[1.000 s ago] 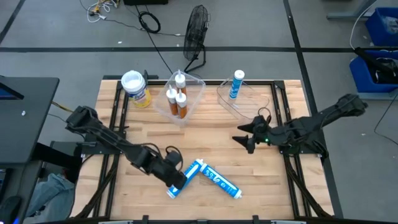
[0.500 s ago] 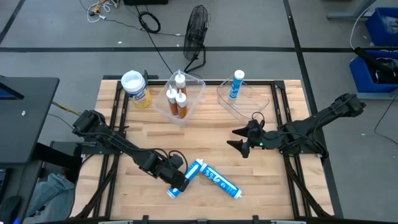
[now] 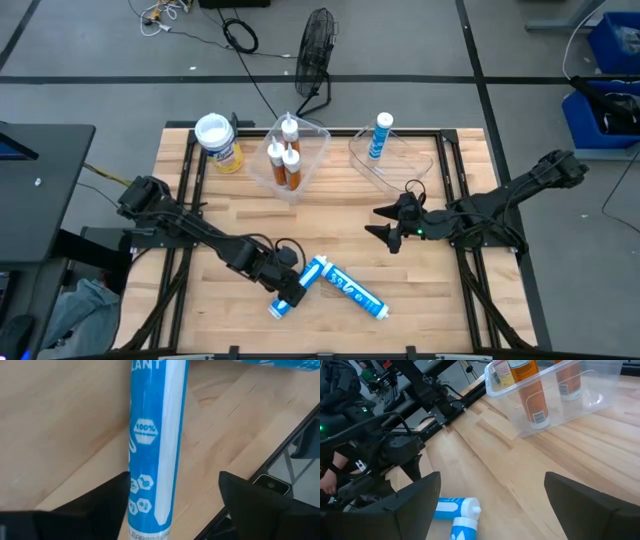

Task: Pick & place silicon tubes, Sealant and Lysol wipes
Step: Put the left blue sealant into the right transparent bin

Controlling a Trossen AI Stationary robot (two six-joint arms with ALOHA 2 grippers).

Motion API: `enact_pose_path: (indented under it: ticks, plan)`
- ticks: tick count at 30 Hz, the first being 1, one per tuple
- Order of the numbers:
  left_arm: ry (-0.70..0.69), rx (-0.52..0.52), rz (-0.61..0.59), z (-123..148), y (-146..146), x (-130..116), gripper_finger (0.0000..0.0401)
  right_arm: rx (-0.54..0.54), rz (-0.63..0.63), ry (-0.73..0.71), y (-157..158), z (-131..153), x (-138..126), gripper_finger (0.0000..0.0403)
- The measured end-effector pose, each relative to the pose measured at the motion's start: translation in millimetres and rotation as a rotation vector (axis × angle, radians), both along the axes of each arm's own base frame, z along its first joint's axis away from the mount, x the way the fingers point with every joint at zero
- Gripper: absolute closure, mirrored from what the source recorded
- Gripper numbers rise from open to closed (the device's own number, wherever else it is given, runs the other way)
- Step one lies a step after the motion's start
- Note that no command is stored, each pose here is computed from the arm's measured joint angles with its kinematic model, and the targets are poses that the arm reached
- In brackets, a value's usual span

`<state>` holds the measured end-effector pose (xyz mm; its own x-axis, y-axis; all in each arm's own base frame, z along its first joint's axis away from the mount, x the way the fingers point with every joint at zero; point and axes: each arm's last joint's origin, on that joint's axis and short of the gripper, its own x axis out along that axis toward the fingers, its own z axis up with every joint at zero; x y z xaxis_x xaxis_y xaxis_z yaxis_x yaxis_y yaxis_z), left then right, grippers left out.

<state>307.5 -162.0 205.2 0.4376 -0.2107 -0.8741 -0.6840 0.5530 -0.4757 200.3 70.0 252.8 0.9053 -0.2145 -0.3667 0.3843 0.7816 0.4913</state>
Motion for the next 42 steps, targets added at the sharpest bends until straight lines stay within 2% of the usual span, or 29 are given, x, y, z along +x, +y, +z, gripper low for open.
enact_pose_path:
  ticks: [4, 8, 17, 26, 29, 34, 42]
  plan:
    - [-0.024, -0.005, -0.023, 0, -1, 2, 0.0047, 0.0, 0.0, 0.0, 0, 0, 0, 0.0044]
    - [-0.011, -0.011, -0.051, -10, -7, 6, 0.0013, -0.009, 0.003, 0.002, 0, 0, 0, 0.0044]
    - [0.084, 0.016, -0.061, -42, -11, 11, 0.0016, -0.008, 0.004, -0.01, 0, 1, 1, 0.0044]
    - [0.159, -0.01, -0.11, -60, -18, 10, 0.0055, -0.01, 0.0, -0.014, -1, 2, 1, 0.0044]
    - [0.168, -0.007, -0.111, -60, -18, 9, 0.0091, -0.013, 0.001, -0.012, -1, 1, 1, 0.0044]
    - [0.17, -0.013, -0.118, -60, -17, 10, 0.0178, -0.019, -0.01, -0.013, -1, 1, 1, 0.0044]
    - [0.137, -0.023, -0.139, -57, -19, 12, 0.0181, -0.021, -0.019, -0.014, -2, 1, 1, 0.0044]
